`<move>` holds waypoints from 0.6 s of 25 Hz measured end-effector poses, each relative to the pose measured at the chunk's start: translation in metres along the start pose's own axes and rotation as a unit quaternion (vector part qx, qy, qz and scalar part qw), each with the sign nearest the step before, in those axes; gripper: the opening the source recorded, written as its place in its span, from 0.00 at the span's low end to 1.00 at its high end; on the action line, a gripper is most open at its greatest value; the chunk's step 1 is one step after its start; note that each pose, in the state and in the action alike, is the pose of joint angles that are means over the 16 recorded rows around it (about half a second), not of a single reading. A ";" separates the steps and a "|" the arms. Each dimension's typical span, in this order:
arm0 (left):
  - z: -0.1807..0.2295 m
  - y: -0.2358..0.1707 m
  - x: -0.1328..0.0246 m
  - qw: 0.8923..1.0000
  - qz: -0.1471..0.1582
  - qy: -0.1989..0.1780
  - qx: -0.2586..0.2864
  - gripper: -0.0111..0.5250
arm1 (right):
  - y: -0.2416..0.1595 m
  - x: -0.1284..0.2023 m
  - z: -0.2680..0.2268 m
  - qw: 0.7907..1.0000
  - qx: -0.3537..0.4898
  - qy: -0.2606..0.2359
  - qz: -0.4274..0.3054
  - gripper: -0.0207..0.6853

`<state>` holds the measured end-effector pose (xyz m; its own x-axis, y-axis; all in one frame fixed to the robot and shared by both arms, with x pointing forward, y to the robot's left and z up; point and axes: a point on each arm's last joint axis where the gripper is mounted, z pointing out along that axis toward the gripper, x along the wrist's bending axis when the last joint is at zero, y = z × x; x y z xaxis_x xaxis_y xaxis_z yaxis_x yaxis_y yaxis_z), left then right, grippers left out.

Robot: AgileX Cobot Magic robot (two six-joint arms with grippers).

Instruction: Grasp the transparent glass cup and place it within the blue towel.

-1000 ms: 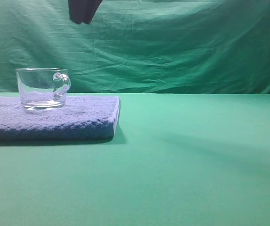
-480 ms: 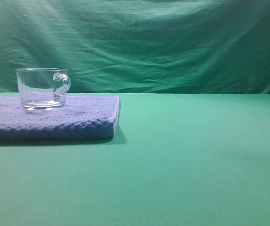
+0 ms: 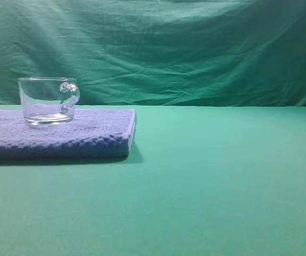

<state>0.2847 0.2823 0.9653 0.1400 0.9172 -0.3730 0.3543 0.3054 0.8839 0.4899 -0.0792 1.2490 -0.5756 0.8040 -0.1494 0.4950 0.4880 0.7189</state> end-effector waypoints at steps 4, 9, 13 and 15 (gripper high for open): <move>0.000 0.000 0.000 1.000 0.000 0.000 0.000 0.02 | -0.021 -0.007 -0.028 1.000 -0.018 -0.007 0.003 0.11; 0.000 0.000 0.000 1.000 0.000 0.000 0.000 0.02 | -0.056 -0.016 -0.049 0.999 -0.043 -0.012 0.004 0.11; 0.000 0.000 0.000 1.000 0.000 0.000 0.000 0.02 | -0.085 -0.027 -0.057 0.997 -0.072 -0.022 0.015 0.11; 0.000 0.000 0.000 1.000 0.000 0.000 0.000 0.02 | -0.100 -0.034 -0.061 0.995 -0.088 -0.030 0.025 0.11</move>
<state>0.2847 0.2823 0.9653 0.1400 0.9172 -0.3730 0.3543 0.3054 0.8839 0.4201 -0.1757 1.2232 -0.5107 0.8472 -0.1464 0.3970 0.3834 0.8339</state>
